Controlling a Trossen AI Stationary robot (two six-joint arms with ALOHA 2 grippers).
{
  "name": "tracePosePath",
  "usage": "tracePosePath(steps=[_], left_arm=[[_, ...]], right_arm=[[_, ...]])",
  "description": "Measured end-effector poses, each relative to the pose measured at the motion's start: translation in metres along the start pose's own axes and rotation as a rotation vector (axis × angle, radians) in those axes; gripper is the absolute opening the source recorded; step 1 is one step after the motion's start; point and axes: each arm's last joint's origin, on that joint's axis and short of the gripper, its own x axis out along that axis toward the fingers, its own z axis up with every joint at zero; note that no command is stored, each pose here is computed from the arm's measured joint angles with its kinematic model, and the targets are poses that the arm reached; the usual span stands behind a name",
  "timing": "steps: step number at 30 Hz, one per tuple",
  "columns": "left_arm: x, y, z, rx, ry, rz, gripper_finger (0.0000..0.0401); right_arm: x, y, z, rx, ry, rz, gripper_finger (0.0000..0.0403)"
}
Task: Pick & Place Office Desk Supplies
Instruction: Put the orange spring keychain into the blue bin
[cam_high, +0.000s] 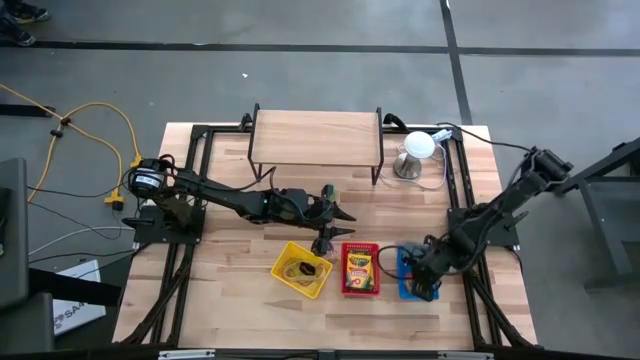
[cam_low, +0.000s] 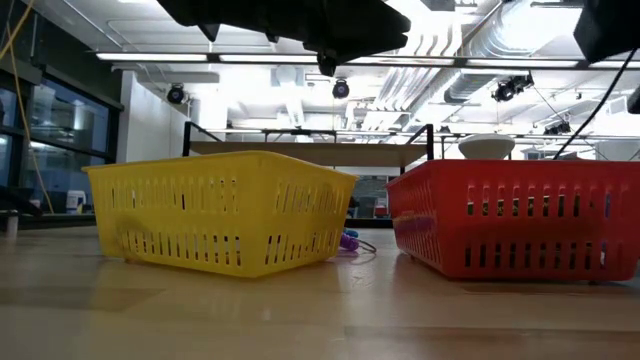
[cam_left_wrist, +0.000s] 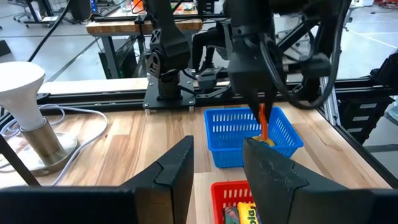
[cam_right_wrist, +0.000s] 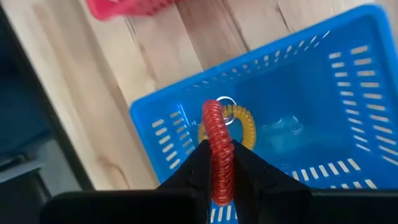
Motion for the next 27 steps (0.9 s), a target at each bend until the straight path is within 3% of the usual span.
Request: tracePosePath(steps=[16, 27], left_arm=[[0.0, 0.0, 0.0, 0.0, 0.0, 0.0, 0.0133], [0.0, 0.0, 0.0, 0.0, 0.0, -0.001, 0.0133]], right_arm=[[0.017, 0.001, -0.001, -0.012, 0.015, -0.093, 0.0033], [0.016, -0.003, -0.003, 0.015, 0.031, -0.134, 0.0115]])
